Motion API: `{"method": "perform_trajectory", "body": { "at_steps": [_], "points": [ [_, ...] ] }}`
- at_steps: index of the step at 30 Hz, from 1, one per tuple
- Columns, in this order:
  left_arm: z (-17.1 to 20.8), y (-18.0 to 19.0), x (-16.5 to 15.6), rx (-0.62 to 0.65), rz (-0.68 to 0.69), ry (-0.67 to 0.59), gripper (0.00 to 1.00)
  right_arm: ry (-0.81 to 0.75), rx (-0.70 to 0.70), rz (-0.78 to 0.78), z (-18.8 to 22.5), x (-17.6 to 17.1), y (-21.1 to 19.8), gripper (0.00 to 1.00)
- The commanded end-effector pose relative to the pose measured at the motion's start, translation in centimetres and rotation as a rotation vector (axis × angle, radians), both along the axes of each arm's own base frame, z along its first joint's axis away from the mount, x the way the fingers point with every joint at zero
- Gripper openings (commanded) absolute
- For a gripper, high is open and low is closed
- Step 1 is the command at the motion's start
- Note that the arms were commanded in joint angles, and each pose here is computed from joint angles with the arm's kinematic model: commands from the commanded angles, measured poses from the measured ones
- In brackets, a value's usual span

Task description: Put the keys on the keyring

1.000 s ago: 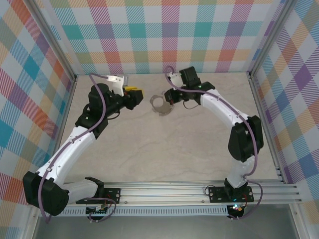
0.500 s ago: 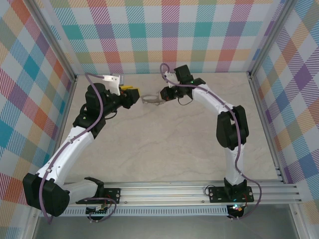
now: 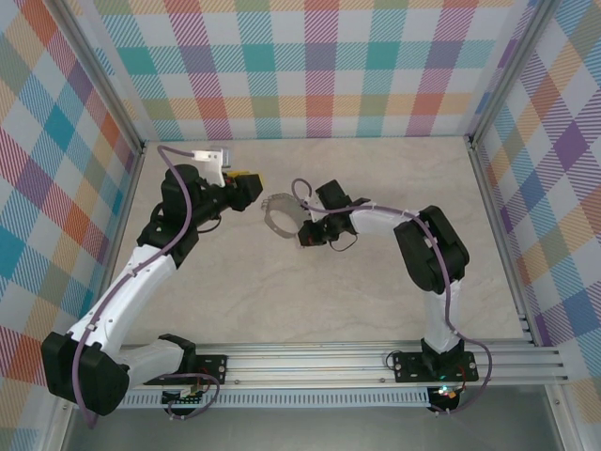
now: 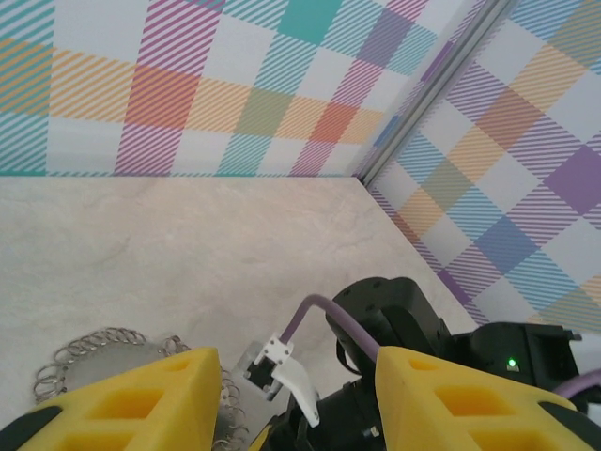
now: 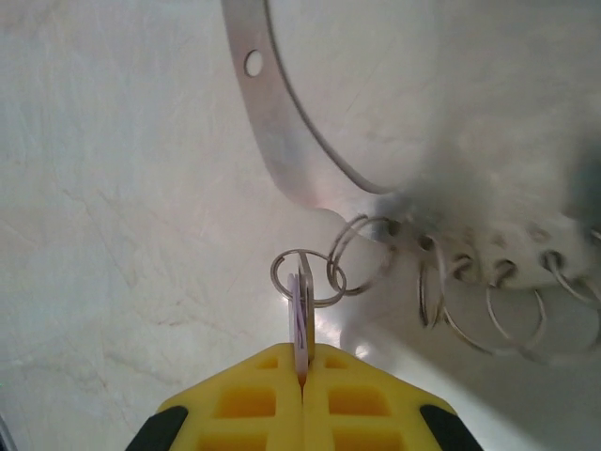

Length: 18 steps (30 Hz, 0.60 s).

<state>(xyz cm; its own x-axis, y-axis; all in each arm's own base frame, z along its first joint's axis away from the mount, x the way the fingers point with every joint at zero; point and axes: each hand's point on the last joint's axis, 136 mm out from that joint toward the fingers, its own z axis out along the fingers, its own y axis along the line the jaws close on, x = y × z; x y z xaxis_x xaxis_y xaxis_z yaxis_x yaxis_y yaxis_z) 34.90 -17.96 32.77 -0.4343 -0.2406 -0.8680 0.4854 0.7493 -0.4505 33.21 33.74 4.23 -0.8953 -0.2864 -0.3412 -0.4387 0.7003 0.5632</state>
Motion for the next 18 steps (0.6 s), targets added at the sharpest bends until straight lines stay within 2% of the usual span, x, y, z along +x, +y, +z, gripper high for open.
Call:
{"method": "perform_trajectory", "body": {
  "at_steps": [1,5,6,9,13,18],
  "points": [
    [-0.3,0.3,-0.5,-0.036,0.002,0.029,0.48,-0.024,0.076,0.001,1.8,-0.9,1.6,0.00],
    [-0.9,0.5,-0.7,-0.039,0.012,0.050,0.49,-0.001,0.075,0.006,1.5,-2.5,1.7,0.00],
    [-1.0,0.6,-0.7,-0.038,0.013,0.053,0.49,0.006,0.075,0.006,1.6,-2.9,1.5,0.08],
    [-1.2,0.7,-1.0,-0.041,0.019,0.061,0.50,0.008,0.088,0.001,2.7,-4.0,1.0,0.47],
    [-1.4,0.9,-1.6,-0.036,0.016,0.074,0.54,-0.055,0.107,-0.011,6.8,-5.4,-0.7,0.99],
    [-1.5,1.7,-2.8,-0.006,0.040,0.073,0.70,-0.221,0.077,-0.091,13.4,-5.9,-5.1,1.00]
  ]
}}
